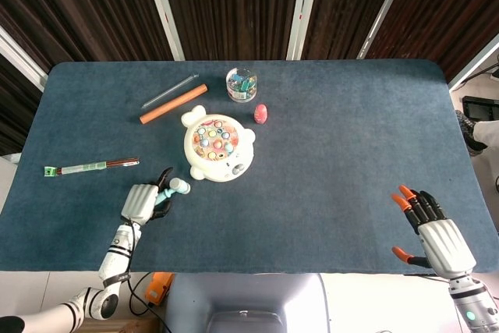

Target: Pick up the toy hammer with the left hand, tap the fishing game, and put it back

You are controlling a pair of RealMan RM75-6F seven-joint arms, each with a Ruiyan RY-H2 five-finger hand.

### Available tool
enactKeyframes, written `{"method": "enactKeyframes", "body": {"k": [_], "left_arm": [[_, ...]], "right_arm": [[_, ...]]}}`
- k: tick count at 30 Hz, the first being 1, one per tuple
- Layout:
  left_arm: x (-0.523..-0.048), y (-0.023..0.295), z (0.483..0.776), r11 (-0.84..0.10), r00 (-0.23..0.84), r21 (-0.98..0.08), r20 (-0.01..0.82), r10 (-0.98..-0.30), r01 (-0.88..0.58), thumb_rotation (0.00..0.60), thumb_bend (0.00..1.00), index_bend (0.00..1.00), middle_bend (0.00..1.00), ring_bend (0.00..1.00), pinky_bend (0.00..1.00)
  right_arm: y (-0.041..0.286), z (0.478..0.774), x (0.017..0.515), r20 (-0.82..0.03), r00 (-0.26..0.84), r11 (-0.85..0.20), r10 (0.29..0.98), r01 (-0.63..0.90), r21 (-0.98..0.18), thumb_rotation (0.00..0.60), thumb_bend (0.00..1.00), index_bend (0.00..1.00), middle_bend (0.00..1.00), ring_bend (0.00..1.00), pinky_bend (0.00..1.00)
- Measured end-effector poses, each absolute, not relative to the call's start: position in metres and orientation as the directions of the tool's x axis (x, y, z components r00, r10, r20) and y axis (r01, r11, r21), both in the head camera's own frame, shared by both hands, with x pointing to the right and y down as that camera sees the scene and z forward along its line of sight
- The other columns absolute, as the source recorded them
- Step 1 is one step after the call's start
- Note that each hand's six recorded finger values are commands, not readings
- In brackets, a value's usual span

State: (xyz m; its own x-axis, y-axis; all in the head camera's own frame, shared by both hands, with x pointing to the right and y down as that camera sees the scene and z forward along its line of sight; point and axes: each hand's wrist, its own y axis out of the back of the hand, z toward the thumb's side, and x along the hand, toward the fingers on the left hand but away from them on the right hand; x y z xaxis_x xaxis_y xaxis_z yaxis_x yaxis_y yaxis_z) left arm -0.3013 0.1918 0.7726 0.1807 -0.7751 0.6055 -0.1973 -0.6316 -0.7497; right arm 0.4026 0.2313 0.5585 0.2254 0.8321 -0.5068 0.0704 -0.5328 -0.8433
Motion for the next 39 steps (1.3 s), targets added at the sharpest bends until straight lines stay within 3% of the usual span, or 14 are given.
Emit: {"method": "enactKeyframes", "body": {"k": [17,23,32,39], "left_arm": [[-0.305,0.186,0.755,-0.592,0.196,-0.784,0.561,-0.804,-0.185,0.6,0.37,0.06,0.0,0.0,0.0],[-0.309,0.186,0.735,-0.56,0.223,-0.806,0.52,-0.825,-0.191,0.6,0.37,0.06,0.0,0.0,0.0],[-0.343,0.209,0.659,-0.498,0.264,-0.85,0.447,-0.855,-0.174,0.6,0.38,0.06,0.0,0.0,0.0],[-0.407,0.261,0.591,-0.433,0.138,-0.897,0.42,-0.897,-0.085,0.6,0.4,0.05,0.0,0.0,0.0]], "right_arm": [[0.232,0.56,0.401,-0.51,0.23,-0.536,0.829,0.068,-0.841,0.6,0.33,0.0,0.0,0.0,0.0],[0.232,0.56,0.401,-0.509,0.229,-0.535,0.83,0.066,-0.842,0.6,0.33,0.0,0.0,0.0,0.0],[0.231,0.557,0.403,-0.5,0.22,-0.525,0.837,0.072,-0.848,0.6,0.33,0.0,0.0,0.0,0.0],[0.231,0.559,0.402,-0.496,0.209,-0.517,0.843,0.057,-0.854,0.6,0.33,0.0,0.0,0.0,0.0]]}}
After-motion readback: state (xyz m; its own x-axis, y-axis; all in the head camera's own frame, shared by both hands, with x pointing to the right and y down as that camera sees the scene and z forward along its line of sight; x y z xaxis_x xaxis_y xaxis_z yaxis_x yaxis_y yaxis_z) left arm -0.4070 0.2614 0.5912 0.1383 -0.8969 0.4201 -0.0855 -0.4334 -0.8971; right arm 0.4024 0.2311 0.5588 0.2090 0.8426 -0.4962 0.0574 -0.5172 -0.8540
